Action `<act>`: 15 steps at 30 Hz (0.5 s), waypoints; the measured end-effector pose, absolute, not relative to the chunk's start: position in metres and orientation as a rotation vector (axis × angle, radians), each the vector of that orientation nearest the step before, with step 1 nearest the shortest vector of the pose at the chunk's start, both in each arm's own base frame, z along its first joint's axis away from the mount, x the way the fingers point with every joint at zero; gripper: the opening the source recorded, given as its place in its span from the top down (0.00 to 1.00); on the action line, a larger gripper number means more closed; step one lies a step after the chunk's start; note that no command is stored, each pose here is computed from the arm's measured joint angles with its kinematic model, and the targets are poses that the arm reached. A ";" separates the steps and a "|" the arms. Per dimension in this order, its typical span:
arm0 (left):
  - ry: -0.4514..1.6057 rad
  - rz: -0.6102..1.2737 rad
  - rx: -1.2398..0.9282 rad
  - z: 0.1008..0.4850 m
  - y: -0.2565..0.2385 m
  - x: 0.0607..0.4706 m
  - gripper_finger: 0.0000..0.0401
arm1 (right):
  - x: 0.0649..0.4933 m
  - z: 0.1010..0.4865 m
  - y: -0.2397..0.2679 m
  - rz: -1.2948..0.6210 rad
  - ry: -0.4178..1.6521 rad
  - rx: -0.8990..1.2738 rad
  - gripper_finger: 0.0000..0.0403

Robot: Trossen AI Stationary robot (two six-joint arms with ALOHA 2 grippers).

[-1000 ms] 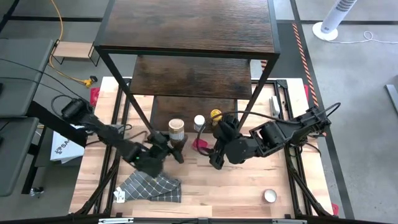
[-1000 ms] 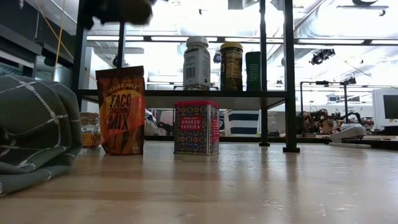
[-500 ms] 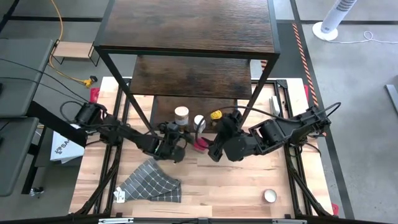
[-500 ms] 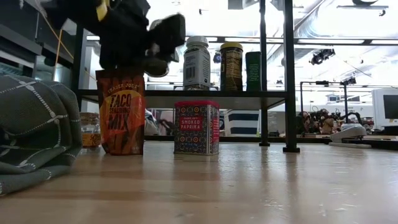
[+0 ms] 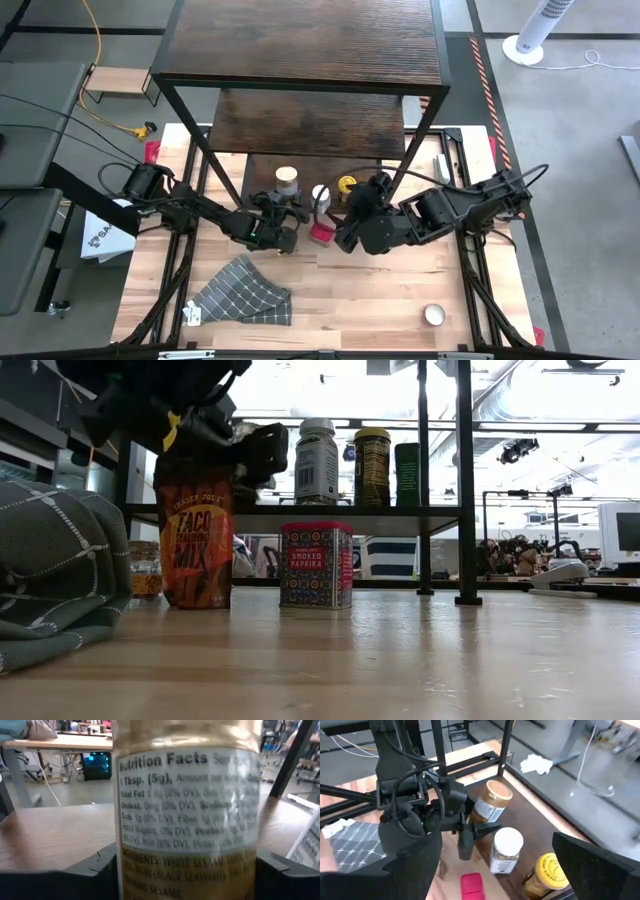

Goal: Shelf spices
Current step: Put the gold seasoning bottle on the shelf

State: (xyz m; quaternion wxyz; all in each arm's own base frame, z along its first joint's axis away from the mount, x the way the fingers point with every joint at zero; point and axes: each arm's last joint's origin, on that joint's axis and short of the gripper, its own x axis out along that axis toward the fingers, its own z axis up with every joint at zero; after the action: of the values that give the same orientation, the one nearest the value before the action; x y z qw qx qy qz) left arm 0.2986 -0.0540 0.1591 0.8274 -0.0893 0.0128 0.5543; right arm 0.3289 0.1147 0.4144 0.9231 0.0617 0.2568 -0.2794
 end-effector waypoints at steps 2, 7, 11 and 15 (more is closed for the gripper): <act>0.002 1.180 -0.217 0.160 -0.054 0.300 0.20 | 0.327 0.417 0.112 -0.563 0.529 0.143 0.07; 0.016 1.131 -0.290 0.161 -0.052 0.304 0.05 | 0.322 0.424 0.106 -0.560 0.517 0.143 0.07; 0.010 1.114 -0.314 0.165 -0.052 0.304 0.08 | 0.319 0.428 0.105 -0.555 0.512 0.109 0.07; 0.008 1.046 -0.330 0.184 -0.058 0.301 0.08 | 0.314 0.434 0.103 -0.555 0.488 0.130 0.07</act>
State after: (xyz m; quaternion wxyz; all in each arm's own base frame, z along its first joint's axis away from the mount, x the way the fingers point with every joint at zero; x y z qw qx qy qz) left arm 0.3015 -0.0585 0.1842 0.8533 -0.1567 0.0040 0.4973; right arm 0.3142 0.1030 0.4338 0.9305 0.0633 0.2384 -0.2708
